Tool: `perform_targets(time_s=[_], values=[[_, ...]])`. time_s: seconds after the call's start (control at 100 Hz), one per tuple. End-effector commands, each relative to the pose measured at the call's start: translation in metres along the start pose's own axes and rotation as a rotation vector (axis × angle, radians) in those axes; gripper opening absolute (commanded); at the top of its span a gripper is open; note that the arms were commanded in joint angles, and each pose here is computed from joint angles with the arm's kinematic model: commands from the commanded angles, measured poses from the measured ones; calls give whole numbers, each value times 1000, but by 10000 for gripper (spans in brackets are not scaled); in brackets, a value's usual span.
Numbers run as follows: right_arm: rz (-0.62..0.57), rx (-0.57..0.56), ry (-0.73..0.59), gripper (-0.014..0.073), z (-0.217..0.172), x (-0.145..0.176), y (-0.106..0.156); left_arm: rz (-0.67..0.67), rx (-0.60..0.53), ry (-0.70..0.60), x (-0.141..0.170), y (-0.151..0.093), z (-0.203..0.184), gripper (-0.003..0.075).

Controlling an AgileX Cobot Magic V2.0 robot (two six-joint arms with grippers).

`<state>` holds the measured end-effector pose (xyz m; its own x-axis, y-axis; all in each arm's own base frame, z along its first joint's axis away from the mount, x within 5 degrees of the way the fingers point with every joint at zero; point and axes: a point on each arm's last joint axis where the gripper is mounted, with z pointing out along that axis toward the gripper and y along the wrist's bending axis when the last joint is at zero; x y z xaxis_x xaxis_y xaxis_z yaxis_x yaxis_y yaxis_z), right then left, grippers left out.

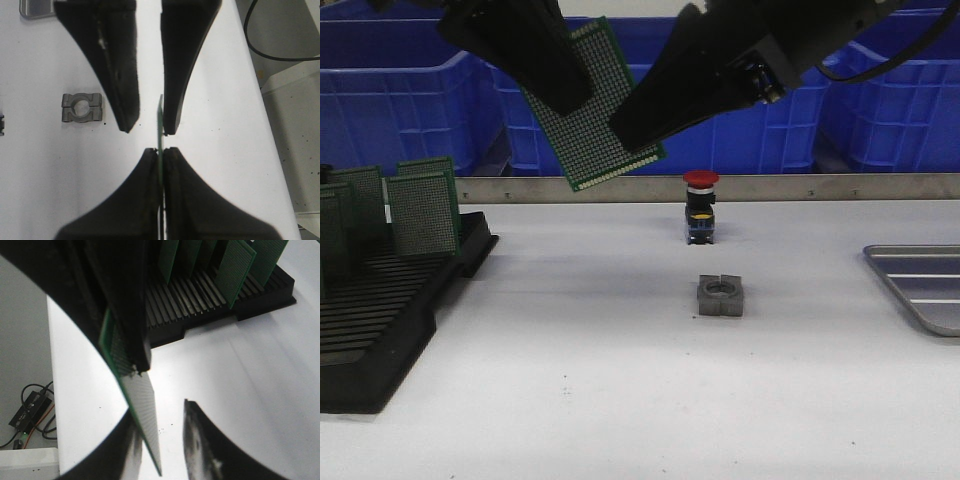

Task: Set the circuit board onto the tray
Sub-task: 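Grasp the board's lower edge with the right gripper beside the left, then open the left gripper and carry the board toward the tray with right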

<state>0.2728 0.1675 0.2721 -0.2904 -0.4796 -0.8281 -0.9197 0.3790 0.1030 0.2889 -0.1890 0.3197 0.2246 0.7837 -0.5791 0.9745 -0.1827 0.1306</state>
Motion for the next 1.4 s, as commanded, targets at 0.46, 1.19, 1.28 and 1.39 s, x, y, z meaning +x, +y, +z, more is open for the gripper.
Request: perform_targets(time_s=[0.46,1.19,1.28,1.39], values=[[-18,-43,-76,-69,-11,-18,9,18,-11,-83,-21,-9,-21,381],[188,119,-39,-69,-109,14,-35,18,-11,-83,-21,-9,-21,554],[307,213,-57,-69,-127,27,-53,18,-11,-83,-21,-9,-21,554],[473,313,-79,-69,-146,49,-77,18,-11,-83,-21,-9,-21,554]])
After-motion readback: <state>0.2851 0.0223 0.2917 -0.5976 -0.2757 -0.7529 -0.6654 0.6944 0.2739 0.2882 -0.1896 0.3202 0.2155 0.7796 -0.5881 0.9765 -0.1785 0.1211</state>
